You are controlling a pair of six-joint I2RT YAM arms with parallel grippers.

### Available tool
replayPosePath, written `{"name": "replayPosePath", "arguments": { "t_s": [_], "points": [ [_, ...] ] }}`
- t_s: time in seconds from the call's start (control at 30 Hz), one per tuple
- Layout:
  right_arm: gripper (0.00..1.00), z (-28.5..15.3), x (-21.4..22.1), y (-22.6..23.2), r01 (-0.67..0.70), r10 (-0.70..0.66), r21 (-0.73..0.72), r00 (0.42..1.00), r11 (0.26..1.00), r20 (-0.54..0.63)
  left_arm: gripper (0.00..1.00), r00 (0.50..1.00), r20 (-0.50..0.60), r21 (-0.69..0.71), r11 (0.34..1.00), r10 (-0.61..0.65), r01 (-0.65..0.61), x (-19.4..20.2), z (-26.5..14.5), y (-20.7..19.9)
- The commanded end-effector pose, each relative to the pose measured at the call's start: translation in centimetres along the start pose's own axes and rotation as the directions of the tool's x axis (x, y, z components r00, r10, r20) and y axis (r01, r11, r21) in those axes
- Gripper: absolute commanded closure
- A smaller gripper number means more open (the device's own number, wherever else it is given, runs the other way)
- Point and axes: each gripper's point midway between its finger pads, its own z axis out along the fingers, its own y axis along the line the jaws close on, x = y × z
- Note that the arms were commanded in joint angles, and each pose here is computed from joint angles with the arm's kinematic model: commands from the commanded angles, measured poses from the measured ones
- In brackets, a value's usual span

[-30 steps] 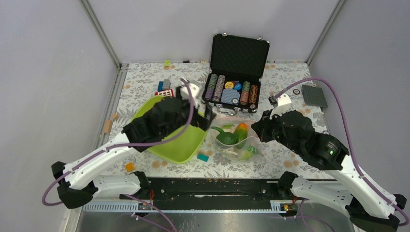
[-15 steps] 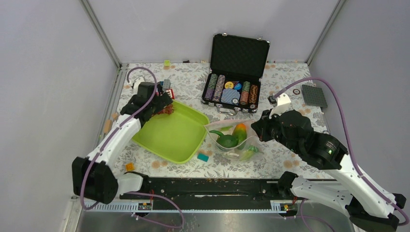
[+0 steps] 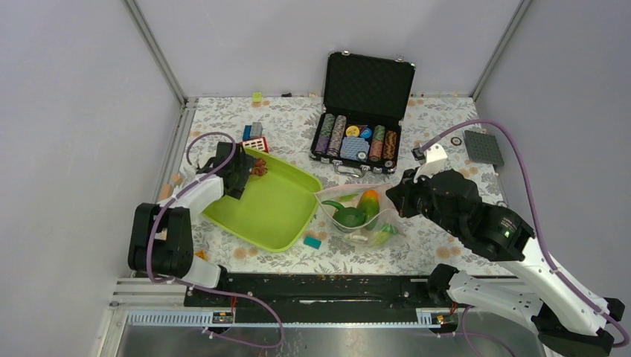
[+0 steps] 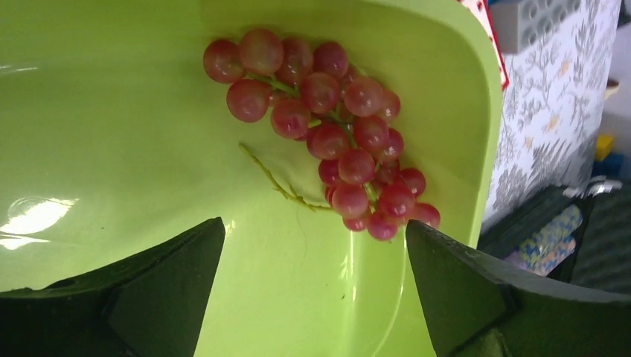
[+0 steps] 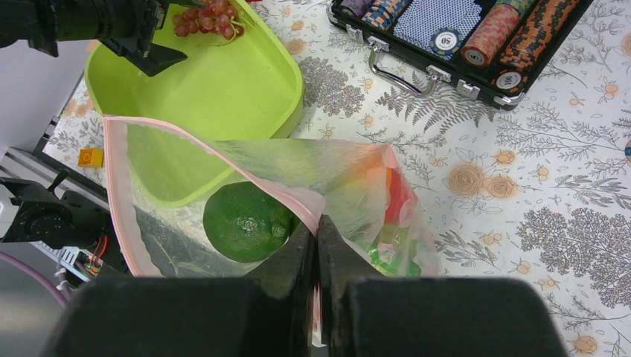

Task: Place the food in the zip-top bag and seal the zipper
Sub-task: Pick up the fake fruit from the bin.

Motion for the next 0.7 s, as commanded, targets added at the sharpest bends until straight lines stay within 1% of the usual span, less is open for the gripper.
{"name": "replayPosePath", "arguments": {
  "t_s": [0.0, 0.13, 0.2, 0.3, 0.5, 0.6, 0.67],
  "points": [
    [0.95, -0.1, -1.4, 0.1, 0.006, -0.006, -0.007, 0.998, 1.000, 0.056, 0.07, 0.967, 0.101, 0.066, 0.971, -0.235, 0.229, -2.3, 1.5, -2.2],
    [0.95, 0.0, -1.4, 0.0, 0.016, -0.016, -0.001, 0.998, 1.000, 0.057, 0.09, 0.948, 0.169, 0.053, 0.962, -0.271, 0.266, -3.4, 2.1, -1.8],
    [0.95, 0.1, -1.4, -0.1, 0.023, -0.023, 0.008, 0.998, 1.000, 0.056, 0.10, 0.941, 0.185, 0.033, 0.958, -0.284, 0.283, -3.7, 2.6, -1.4],
    [0.95, 0.4, -1.3, 0.1, 0.028, -0.029, 0.007, 0.999, 1.000, 0.044, 0.13, 0.938, 0.176, 0.030, 0.954, -0.300, 0.299, -3.5, 3.6, -1.5],
    [0.96, 0.4, -1.5, -0.3, 0.028, -0.030, 0.023, 0.998, 0.999, 0.058, 0.25, 0.940, 0.141, 0.004, 0.950, -0.309, 0.312, -2.5, 5.5, -1.6],
    [0.97, 0.4, -1.6, -0.3, 0.024, -0.026, 0.021, 0.997, 0.999, 0.068, 0.32, 0.941, 0.130, -0.007, 0.949, -0.313, 0.316, -2.0, 6.2, -1.3],
    [0.97, 0.4, -1.7, -0.2, 0.026, -0.027, 0.019, 0.997, 0.999, 0.072, 0.35, 0.939, 0.127, -0.006, 0.947, -0.319, 0.322, -1.8, 6.4, -1.1]
  ]
}}
